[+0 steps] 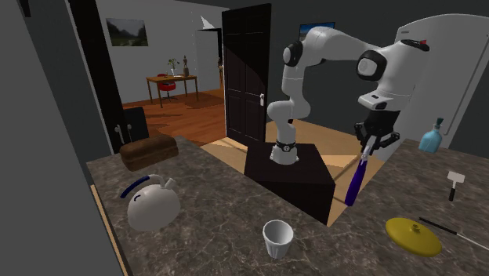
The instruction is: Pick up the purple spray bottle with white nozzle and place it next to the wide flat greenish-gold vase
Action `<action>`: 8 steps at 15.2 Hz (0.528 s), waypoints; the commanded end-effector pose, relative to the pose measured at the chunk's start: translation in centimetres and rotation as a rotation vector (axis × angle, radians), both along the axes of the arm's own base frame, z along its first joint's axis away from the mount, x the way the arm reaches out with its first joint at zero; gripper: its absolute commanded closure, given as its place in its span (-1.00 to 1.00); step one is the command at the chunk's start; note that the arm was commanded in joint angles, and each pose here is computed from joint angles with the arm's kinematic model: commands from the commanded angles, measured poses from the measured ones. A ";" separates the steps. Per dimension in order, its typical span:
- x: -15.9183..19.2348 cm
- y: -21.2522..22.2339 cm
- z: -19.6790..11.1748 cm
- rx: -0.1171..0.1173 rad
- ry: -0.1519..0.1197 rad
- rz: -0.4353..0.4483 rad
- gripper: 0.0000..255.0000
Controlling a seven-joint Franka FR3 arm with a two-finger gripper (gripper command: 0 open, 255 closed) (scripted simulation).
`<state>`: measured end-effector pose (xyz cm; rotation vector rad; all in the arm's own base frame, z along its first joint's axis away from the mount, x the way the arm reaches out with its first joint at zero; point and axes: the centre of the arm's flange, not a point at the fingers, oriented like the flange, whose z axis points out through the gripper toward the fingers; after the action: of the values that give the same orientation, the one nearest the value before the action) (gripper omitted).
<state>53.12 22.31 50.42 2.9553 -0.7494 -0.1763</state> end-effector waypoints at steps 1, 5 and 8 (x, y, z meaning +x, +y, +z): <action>0.0 0.0 -0.9 0.000 -0.001 0.000 1.00; 0.0 0.0 -3.1 0.000 -0.001 0.000 1.00; 0.0 0.0 -4.6 0.000 -0.001 0.000 1.00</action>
<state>53.12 22.27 46.34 2.9554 -0.7492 -0.1760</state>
